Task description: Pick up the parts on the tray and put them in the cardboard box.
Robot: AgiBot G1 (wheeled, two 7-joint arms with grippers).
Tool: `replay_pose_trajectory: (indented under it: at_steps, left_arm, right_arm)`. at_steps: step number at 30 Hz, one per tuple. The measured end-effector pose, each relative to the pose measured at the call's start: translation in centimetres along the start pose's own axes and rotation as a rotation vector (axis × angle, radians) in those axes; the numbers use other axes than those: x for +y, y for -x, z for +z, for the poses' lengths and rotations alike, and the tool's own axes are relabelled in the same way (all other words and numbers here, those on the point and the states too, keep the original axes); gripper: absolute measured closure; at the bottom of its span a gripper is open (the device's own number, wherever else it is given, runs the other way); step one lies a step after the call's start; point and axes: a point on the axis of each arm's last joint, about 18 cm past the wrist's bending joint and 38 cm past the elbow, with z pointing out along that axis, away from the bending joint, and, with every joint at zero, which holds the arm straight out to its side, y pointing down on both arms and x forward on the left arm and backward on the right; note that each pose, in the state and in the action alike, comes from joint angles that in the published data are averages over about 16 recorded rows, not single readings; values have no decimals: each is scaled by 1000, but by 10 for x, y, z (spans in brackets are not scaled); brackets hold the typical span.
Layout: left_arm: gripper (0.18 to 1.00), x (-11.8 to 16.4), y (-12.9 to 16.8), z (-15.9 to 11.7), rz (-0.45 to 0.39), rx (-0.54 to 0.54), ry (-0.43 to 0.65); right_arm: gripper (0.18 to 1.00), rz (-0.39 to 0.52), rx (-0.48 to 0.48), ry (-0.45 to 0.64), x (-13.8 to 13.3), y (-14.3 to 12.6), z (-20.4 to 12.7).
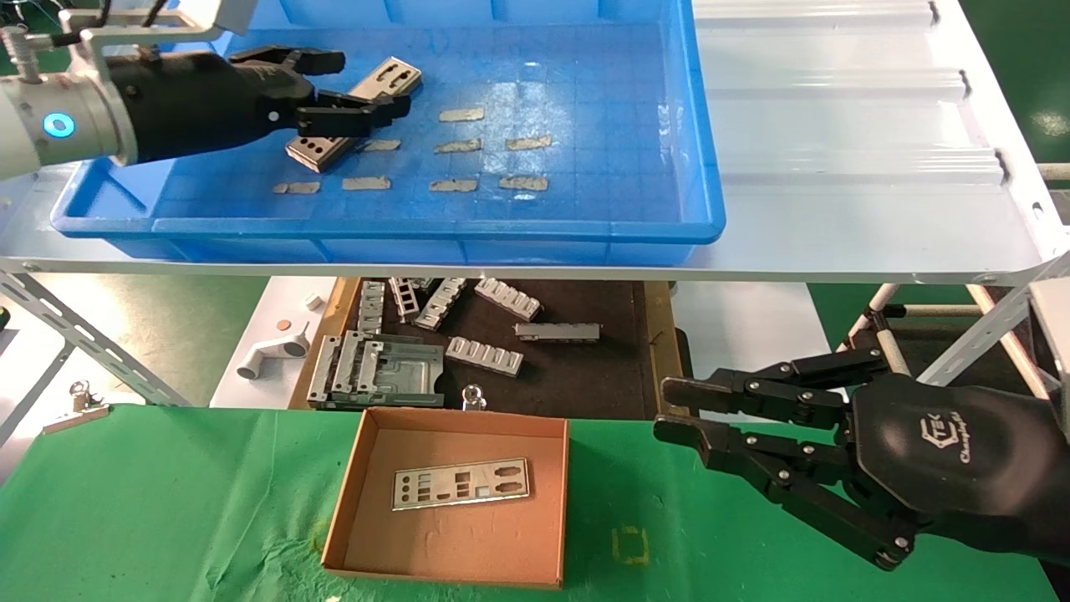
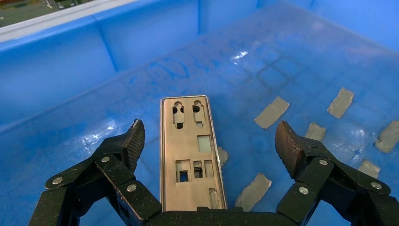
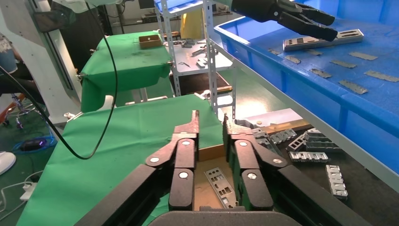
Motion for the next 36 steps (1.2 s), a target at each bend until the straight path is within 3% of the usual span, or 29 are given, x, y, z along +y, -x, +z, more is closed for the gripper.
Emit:
replay_pose_trajectory:
  at_steps: [11,27,36]
  left_arm:
    - [184,-2,7,7,20,-27,36]
    - [199,1,9,7,0,-39,42]
    - [278,3,10,7,-4,-42,43]
  right_arm:
    - [945,0,0,0,0,0,0]
    - [987,0,0,0,0,0,0]
    - [988,0,0,0,0,0,0]
